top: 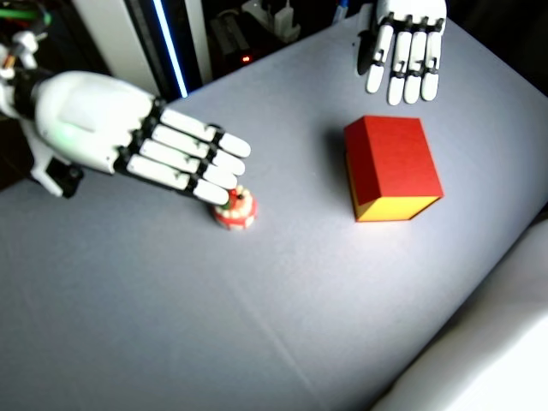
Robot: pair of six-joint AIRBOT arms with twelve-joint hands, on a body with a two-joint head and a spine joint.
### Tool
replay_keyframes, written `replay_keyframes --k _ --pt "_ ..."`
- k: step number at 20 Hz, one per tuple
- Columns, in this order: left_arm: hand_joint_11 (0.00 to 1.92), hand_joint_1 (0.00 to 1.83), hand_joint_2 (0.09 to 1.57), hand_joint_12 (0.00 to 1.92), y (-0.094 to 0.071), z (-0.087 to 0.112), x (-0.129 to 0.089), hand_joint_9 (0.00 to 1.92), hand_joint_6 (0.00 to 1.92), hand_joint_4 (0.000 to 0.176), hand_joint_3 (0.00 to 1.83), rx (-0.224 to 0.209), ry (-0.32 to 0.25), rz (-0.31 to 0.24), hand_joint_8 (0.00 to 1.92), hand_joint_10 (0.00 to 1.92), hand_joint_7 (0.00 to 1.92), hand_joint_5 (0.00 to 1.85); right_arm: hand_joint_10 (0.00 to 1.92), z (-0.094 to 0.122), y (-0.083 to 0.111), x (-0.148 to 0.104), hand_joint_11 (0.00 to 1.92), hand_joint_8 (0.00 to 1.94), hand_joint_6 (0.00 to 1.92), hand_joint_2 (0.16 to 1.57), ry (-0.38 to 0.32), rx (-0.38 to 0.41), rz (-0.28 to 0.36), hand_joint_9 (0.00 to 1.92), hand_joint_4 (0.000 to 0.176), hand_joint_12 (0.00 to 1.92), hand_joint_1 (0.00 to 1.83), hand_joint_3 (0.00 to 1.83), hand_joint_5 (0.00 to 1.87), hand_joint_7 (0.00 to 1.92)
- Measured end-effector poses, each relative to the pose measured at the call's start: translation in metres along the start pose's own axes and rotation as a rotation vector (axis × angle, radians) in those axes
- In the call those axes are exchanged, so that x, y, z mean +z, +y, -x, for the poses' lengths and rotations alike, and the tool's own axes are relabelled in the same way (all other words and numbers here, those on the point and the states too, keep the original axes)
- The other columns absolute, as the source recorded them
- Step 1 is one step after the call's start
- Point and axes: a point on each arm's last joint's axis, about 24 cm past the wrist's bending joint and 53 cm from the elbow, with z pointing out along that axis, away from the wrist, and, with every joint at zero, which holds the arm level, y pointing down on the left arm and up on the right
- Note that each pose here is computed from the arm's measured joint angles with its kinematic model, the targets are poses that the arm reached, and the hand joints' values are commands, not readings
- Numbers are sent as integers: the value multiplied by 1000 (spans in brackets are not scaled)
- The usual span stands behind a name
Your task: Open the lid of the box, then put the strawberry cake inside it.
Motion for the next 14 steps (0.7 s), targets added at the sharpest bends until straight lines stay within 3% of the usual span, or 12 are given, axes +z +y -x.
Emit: replay_keyframes --k 1,4,5,6,7,8,9,12,13,14 --pt "0 309 1329 0 0 -1 0 0 0 27 6 -3 1 0 0 0 0 0 0 0 0 0 0 0 0 1354 -1 0 0 0 0 0 398 17 0 0" --pt "0 326 1334 0 3 -4 0 0 0 12 7 -10 7 10 0 0 0 0 0 0 -2 0 0 0 0 1347 -4 5 -7 0 0 0 402 5 0 0" --pt "0 425 1323 0 4 -5 1 0 0 3 0 -15 5 12 0 0 0 0 0 0 -1 0 0 0 0 1348 -5 7 -6 0 0 0 368 5 0 0" --pt "0 502 1301 0 6 -5 5 0 0 12 0 -20 1 12 0 0 0 0 0 -1 -1 1 0 0 0 1349 -4 8 -4 0 0 0 344 4 0 0" --pt "0 578 1280 0 6 -5 8 0 0 5 0 -23 -3 11 0 0 0 0 0 -2 -1 1 0 0 0 1348 -4 10 -4 0 0 0 365 3 0 0" --pt "0 593 1277 0 5 -2 11 0 0 10 0 -25 -14 7 0 0 0 0 0 -2 -1 1 0 0 0 1352 -4 12 -5 0 0 0 369 4 0 0" --pt "0 615 1275 0 5 1 16 0 0 33 0 -28 -28 2 0 0 0 0 0 -2 -1 1 0 0 0 1355 -4 12 -4 0 0 0 382 5 0 0" --pt "0 707 1251 0 10 -3 29 0 0 53 0 -43 -29 14 0 0 0 0 0 -2 -3 1 0 0 0 1356 -6 14 -7 0 0 0 357 4 0 0" --pt "0 817 1215 0 13 -7 34 0 0 84 0 -47 -21 21 0 0 0 0 0 -2 -2 2 0 0 0 1351 -6 14 -6 0 0 0 358 2 0 0" --pt "0 898 1184 0 15 -12 39 0 0 78 0 -56 -9 31 0 0 0 0 0 -2 -2 2 0 0 0 1343 -5 14 -6 0 0 0 391 0 0 0"
